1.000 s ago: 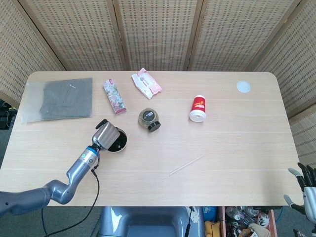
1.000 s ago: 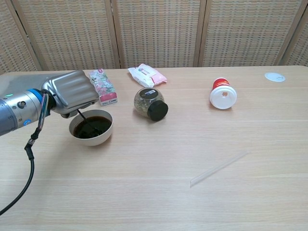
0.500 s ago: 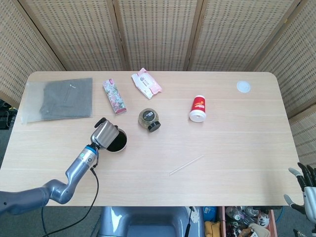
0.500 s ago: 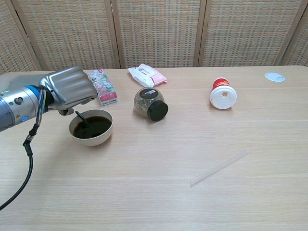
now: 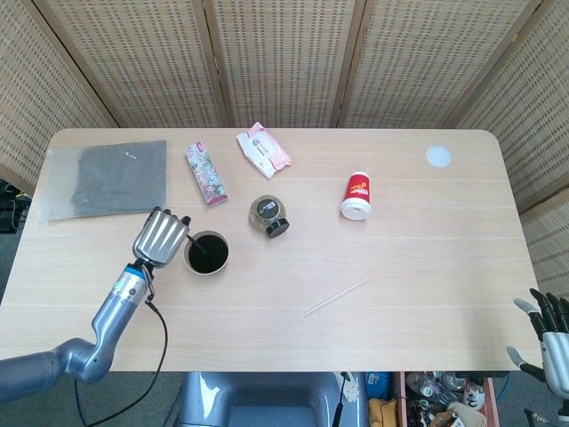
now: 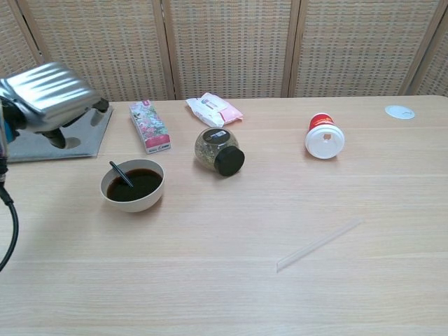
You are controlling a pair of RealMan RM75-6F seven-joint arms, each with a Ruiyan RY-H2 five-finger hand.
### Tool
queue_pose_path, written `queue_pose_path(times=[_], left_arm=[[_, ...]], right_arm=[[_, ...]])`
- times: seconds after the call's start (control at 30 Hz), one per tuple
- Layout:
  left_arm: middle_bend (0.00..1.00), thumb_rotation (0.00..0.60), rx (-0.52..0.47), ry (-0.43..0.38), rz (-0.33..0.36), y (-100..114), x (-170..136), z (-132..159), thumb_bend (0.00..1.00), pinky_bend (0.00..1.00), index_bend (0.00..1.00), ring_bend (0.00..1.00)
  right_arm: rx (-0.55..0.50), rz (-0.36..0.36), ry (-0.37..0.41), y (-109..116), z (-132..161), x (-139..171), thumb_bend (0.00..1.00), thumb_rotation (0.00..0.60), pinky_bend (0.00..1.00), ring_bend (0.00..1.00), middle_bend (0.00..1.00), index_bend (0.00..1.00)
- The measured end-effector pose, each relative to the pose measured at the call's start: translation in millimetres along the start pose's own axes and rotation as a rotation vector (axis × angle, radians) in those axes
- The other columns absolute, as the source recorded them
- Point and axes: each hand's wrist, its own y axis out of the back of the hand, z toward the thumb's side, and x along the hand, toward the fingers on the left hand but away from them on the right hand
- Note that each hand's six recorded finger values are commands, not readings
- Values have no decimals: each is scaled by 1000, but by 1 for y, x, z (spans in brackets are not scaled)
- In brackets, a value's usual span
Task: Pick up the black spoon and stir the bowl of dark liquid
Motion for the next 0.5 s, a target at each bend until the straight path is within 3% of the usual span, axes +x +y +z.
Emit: queue_pose_path(times=[0.17, 0.5], left_arm=[[654, 600, -172, 100, -13, -9, -36, -28, 272, 690, 428, 589], [552, 600, -418, 278, -8, -28, -111, -65, 271, 644, 396, 510]], right_arm=[[-1, 5, 11, -1, 3, -3, 357, 600, 0, 0, 166, 243], [0, 15, 36, -4, 11, -8, 357, 600, 0, 0, 166, 243]])
